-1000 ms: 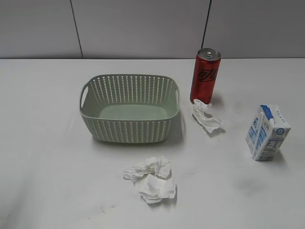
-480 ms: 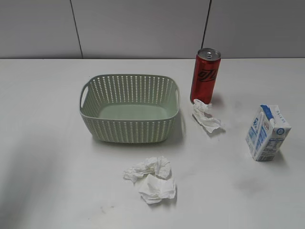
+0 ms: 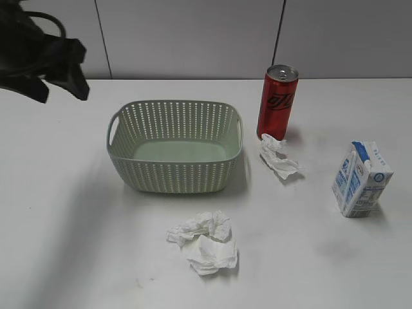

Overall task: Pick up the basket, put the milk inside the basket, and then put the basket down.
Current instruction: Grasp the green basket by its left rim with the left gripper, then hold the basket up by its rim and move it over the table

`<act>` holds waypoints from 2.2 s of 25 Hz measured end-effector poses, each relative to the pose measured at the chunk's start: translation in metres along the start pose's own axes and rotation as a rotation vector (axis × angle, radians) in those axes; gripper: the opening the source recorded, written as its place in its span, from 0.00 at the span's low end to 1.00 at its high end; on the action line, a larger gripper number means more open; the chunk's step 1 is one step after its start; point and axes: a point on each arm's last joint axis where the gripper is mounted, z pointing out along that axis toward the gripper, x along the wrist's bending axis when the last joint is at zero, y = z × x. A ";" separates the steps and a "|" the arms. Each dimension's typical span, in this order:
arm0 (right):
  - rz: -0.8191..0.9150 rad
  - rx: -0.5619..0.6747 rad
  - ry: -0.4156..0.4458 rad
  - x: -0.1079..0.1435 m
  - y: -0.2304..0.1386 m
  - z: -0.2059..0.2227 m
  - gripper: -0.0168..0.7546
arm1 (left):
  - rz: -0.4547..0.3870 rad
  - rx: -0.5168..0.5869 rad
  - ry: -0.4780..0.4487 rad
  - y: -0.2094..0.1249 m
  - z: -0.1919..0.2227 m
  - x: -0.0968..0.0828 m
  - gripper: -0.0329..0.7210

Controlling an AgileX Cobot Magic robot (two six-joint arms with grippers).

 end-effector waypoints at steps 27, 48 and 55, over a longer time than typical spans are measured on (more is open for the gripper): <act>0.011 -0.001 -0.019 -0.002 0.000 0.000 0.78 | -0.054 0.266 0.047 0.013 0.152 -0.003 0.52; 0.020 -0.001 -0.019 -0.002 0.000 0.000 0.78 | -0.115 0.249 0.009 0.018 0.103 -0.017 0.04; 0.021 0.000 -0.019 -0.002 0.000 0.000 0.78 | -0.154 0.207 -0.011 0.019 0.060 -0.027 0.04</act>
